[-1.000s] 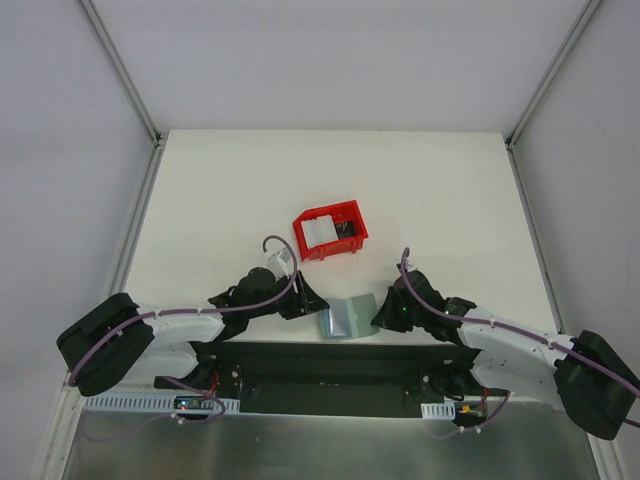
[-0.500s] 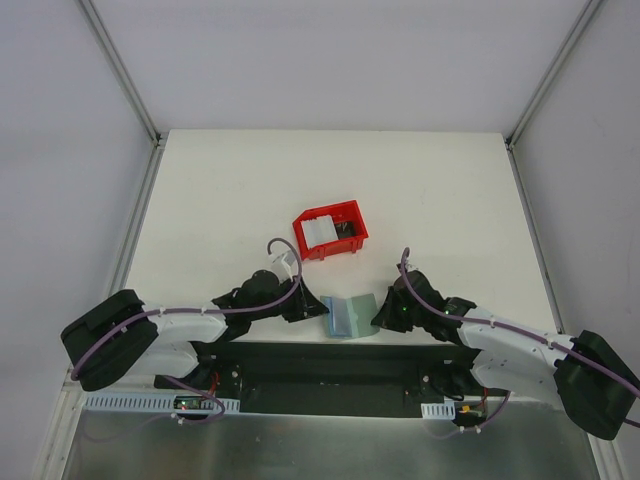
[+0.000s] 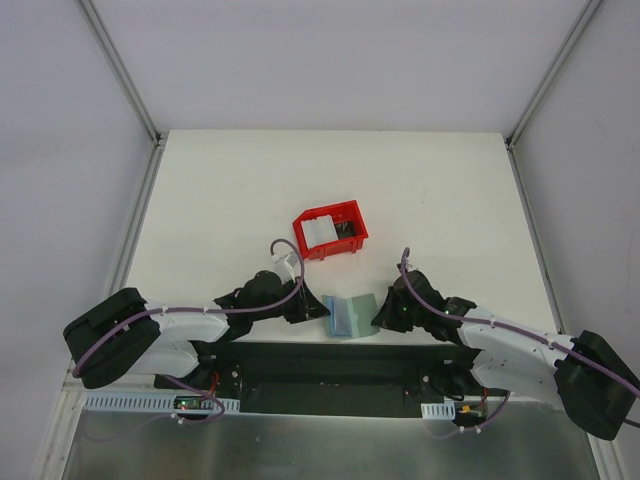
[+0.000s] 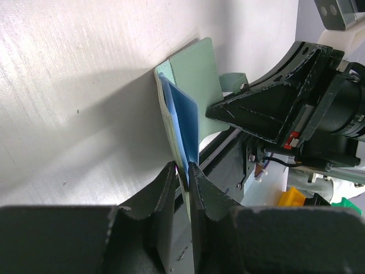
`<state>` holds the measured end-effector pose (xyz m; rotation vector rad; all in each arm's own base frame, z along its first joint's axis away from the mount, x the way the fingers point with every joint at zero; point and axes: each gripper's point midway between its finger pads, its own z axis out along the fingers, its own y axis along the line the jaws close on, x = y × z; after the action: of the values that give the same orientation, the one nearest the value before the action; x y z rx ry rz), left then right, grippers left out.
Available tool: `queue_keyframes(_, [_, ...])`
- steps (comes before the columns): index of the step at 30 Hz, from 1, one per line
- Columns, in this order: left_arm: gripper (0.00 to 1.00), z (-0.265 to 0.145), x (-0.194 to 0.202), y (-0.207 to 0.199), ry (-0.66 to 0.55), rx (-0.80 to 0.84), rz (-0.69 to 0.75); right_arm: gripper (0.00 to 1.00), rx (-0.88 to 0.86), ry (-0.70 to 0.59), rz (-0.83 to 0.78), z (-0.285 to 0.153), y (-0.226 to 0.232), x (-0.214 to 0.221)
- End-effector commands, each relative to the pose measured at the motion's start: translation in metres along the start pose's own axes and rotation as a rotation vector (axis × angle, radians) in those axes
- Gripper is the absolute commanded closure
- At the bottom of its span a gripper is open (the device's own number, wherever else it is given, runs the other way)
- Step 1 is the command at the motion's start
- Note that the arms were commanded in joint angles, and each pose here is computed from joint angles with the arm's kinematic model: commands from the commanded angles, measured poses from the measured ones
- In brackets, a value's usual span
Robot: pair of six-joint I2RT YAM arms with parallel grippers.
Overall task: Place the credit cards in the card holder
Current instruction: Open the card holder at the center of the board.
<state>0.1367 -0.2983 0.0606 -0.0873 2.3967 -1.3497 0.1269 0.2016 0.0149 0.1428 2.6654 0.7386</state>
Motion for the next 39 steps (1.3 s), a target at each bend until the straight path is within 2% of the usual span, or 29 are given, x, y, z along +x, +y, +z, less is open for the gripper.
queue_keyframes(1, [0.87, -0.001, -0.008, -0.021, -0.034, 0.063, 0.034, 0.99, 0.019, -0.021, -0.004, -0.003, 0.002, -0.008])
queue_keyframes(13, [0.82, -0.004, -0.006, -0.019, -0.034, 0.049, 0.039, 1.0, 0.012, -0.018, -0.009, -0.004, 0.004, -0.008])
queue_keyframes(15, [0.87, -0.004, -0.005, -0.017, -0.031, 0.037, 0.039, 1.0, 0.011, -0.019, -0.007, -0.004, 0.005, -0.009])
queue_keyframes(18, [0.99, -0.003, -0.005, -0.016, -0.027, 0.029, 0.039, 1.0, 0.012, -0.018, -0.007, -0.004, 0.005, -0.009])
queue_keyframes(25, [1.0, -0.003, -0.006, -0.014, -0.025, 0.003, 0.043, 0.98, -0.005, -0.019, -0.017, -0.005, 0.011, -0.012])
queue_keyframes(28, [1.0, -0.009, -0.016, -0.014, -0.055, -0.063, 0.069, 0.92, -0.039, -0.03, -0.043, -0.007, 0.023, -0.018])
queue_keyframes(32, [1.0, -0.031, -0.041, -0.004, -0.122, -0.249, 0.167, 0.69, -0.072, -0.023, -0.096, -0.008, 0.045, -0.03])
queue_keyframes(36, [1.0, -0.042, -0.051, -0.008, -0.119, -0.291, 0.203, 0.49, 0.0, -0.05, -0.186, -0.02, 0.053, -0.052])
queue_keyframes(39, [1.0, -0.04, -0.048, -0.004, -0.091, -0.309, 0.202, 0.45, 0.024, -0.145, -0.24, -0.038, 0.064, -0.079])
